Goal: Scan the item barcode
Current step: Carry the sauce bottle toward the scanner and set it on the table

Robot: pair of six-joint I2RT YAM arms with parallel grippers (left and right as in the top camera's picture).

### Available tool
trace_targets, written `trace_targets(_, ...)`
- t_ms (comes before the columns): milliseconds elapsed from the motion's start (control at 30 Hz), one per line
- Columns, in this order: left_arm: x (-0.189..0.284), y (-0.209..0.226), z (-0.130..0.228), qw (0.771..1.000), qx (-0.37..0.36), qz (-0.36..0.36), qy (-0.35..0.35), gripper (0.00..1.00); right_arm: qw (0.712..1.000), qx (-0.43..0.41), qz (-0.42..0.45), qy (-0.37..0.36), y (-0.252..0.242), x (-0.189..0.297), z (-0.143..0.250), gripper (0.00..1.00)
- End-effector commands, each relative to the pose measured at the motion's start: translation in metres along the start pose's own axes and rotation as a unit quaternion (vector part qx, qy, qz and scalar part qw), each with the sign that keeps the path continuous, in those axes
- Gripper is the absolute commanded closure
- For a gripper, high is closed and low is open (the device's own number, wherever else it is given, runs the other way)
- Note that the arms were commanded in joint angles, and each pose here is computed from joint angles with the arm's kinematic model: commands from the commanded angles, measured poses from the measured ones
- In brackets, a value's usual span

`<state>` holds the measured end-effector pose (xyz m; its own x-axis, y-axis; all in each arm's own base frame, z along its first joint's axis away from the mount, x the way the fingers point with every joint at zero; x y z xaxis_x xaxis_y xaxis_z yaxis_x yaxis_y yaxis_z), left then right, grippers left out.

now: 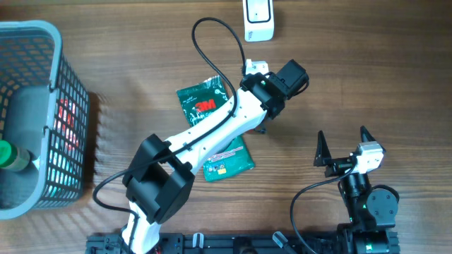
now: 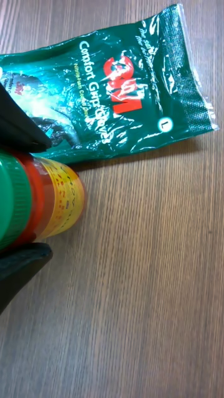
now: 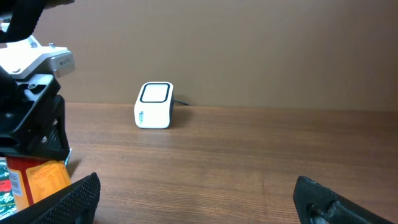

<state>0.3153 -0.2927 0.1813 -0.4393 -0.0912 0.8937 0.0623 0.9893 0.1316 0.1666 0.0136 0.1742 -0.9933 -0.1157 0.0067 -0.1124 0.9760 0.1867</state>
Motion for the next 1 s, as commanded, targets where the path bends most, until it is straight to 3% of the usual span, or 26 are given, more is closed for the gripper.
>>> trace_targets(0, -0.02, 0.0, 0.013, 0.999, -0.007, -0.012, 0.031, 0.55, 1.0, 0.006, 0.001, -0.005, 0.0, 0.001, -0.001, 0.0)
trace_targets(133, -0.018, -0.012, 0.011, 0.998, 0.004, 0.042, 0.04, 0.42, 1.0, 0.006, 0.001, -0.005, 0.0, 0.001, -0.001, 0.0)
trace_targets(200, -0.01, -0.013, 0.005, 0.998, 0.009, 0.051, 0.028, 0.0, 1.0, 0.006, 0.001, -0.006, 0.0, 0.001, -0.001, 0.0)
trace_targets(467, 0.077, 0.01, -0.029, 0.99, 0.049, 0.113, -0.069, 0.0, 1.0, 0.006, 0.001, -0.005, 0.0, 0.001, -0.001, 0.0)
trace_targets(667, 0.137, 0.046, -0.042, 0.979, 0.061, 0.105, -0.164, 0.0, 1.0, 0.006, 0.001, -0.005, 0.0, 0.001, -0.001, 0.0)
trace_targets(767, 0.181, 0.086, -0.045, 0.967, 0.077, 0.063, -0.236, 0.0, 1.0, 0.006, 0.001, -0.005, 0.0, 0.001, -0.001, 0.0)
trace_targets(967, 0.257, 0.231, -0.029, 0.915, 0.226, -0.042, -0.333, 0.0, 1.0, 0.006, 0.001, -0.005, 0.0, 0.001, -0.001, 0.0)
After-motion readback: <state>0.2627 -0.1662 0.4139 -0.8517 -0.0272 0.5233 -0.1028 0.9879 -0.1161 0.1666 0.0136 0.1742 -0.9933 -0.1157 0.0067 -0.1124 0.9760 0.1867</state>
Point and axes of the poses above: each gripper's point midway between its finger pads, its own x axis back along the fingers, its own y axis along the line the jaws close on, z = x × y, the point moved 8 cm from there along x, back along the fingers, and after that the axes turned 10 degrees about -x, right-handed, at the moved point
